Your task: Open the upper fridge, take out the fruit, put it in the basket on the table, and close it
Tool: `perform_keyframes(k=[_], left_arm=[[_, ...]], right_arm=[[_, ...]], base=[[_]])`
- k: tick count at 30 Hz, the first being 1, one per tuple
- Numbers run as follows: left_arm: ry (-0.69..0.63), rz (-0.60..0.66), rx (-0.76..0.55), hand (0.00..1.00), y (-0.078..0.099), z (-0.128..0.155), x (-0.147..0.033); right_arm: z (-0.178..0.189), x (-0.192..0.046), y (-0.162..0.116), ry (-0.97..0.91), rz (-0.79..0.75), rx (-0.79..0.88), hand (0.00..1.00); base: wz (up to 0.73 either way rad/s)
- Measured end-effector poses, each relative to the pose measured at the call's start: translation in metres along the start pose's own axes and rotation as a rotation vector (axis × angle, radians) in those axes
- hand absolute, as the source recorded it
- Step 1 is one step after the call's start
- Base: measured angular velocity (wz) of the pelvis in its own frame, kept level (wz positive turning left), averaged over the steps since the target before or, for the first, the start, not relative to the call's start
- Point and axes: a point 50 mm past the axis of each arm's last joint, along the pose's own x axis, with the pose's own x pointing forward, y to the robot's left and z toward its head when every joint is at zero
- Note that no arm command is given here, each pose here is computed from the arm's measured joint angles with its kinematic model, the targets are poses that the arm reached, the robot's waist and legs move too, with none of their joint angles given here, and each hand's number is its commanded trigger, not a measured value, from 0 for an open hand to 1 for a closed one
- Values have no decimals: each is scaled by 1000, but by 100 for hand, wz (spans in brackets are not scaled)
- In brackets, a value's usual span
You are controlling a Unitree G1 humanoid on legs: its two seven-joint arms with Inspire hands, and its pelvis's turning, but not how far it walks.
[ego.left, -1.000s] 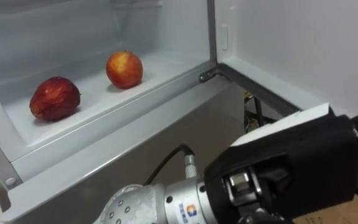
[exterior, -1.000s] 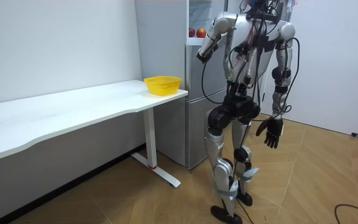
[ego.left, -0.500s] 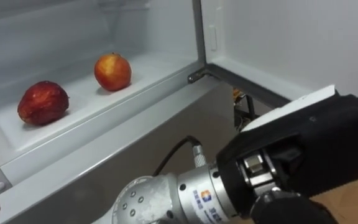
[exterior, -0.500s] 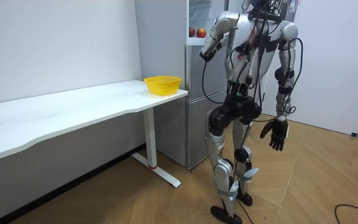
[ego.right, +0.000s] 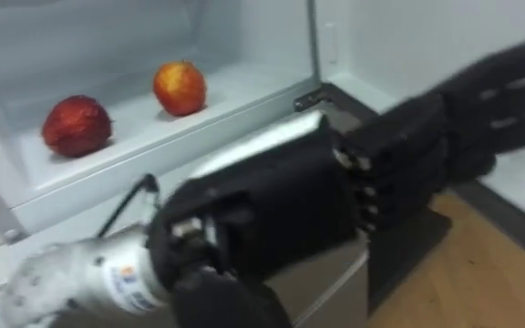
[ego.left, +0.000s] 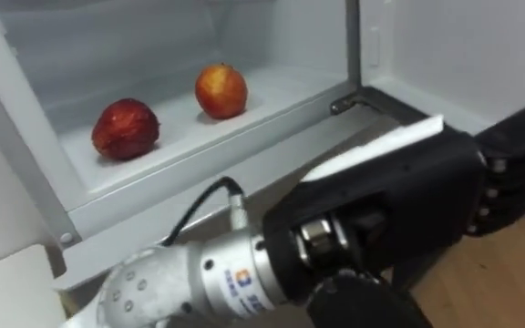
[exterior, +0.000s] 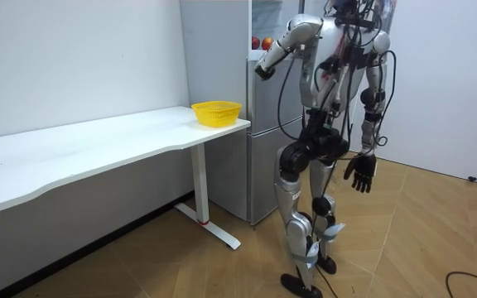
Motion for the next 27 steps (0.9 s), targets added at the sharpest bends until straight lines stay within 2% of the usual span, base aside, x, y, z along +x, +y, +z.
perform_keyframes(k=[4, 11, 17, 23, 27], left_arm=[[32, 125, 129, 0, 15, 12, -23], [36, 304, 242, 0, 20, 27, -51], [44, 466, 419, 0, 28, 48, -69], [35, 666, 513, 0, 30, 66, -104], [43, 894, 621, 0, 30, 85, -142]], right_arm=[[1, 0, -1, -3, -9, -36, 0], [-5, 0, 7, 1, -21, -75, 0], [-10, 0, 15, -6, -31, -111, 0], [-23, 0, 21, 7, -56, -110, 0], [-32, -2, 20, 25, -64, -66, 0]], base=[[35], [27], [19], [17], [20]])
